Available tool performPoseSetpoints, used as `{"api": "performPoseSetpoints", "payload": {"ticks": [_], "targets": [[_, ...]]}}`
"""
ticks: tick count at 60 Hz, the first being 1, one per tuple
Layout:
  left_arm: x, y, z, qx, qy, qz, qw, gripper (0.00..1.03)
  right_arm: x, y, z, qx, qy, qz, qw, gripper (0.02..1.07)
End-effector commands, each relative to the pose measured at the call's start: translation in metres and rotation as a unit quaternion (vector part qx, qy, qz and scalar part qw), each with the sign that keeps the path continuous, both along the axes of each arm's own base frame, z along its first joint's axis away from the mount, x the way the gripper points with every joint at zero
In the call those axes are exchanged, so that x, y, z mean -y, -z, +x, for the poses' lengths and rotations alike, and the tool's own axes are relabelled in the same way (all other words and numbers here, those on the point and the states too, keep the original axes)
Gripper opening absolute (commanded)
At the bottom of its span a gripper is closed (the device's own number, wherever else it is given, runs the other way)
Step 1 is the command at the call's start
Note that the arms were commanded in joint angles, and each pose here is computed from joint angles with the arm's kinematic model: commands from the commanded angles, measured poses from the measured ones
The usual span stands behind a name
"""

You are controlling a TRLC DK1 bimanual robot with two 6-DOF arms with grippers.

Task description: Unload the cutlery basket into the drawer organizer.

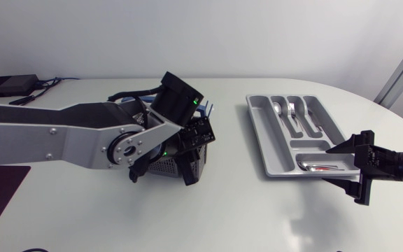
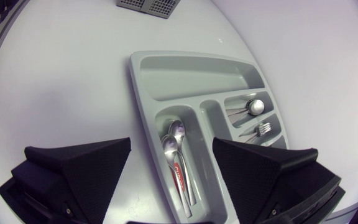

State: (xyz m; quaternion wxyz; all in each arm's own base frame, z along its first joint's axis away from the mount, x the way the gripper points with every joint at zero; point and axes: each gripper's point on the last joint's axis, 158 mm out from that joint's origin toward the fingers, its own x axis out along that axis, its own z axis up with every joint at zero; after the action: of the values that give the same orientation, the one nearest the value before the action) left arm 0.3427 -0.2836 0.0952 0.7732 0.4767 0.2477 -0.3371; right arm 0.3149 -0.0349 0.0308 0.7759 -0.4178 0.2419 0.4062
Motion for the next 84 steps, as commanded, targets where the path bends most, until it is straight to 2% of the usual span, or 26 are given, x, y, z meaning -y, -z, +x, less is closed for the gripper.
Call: {"api": "performPoseSetpoints", "payload": {"ticks": [1, 8, 12, 25, 55, 69, 84], "targets": [[-0.002, 0.015, -0.002, -0.011, -0.007, 0.007, 1.000, 0.22, -0.004, 0.005, -0.009, -0.003, -0.002, 0.005, 1.000, 0.97], [-0.001, 0.016, -0.001, -0.009, -0.008, 0.003, 1.000, 0.05, -0.005, 0.007, -0.012, -0.004, -0.005, 0.004, 1.000, 0.97], [-0.001, 0.017, -0.002, -0.009, -0.008, 0.003, 1.000, 0.03, -0.007, 0.008, -0.014, -0.005, -0.005, 0.006, 1.000, 0.97], [0.001, 0.006, -0.006, -0.001, -0.005, -0.007, 1.000, 0.03, -0.004, 0.008, -0.016, -0.005, -0.001, 0.008, 1.000, 0.97], [0.002, -0.052, -0.010, 0.051, -0.007, -0.053, 0.997, 0.03, -0.010, 0.010, -0.024, -0.009, -0.002, 0.010, 1.000, 0.97], [-0.002, -0.088, -0.009, 0.088, -0.011, -0.079, 0.993, 0.03, -0.016, -0.001, -0.030, 0.003, -0.002, 0.012, 1.000, 0.97], [-0.001, -0.123, -0.014, 0.131, -0.014, -0.105, 0.986, 0.03, -0.034, -0.029, -0.036, 0.031, 0.010, 0.047, 0.998, 0.97]]}}
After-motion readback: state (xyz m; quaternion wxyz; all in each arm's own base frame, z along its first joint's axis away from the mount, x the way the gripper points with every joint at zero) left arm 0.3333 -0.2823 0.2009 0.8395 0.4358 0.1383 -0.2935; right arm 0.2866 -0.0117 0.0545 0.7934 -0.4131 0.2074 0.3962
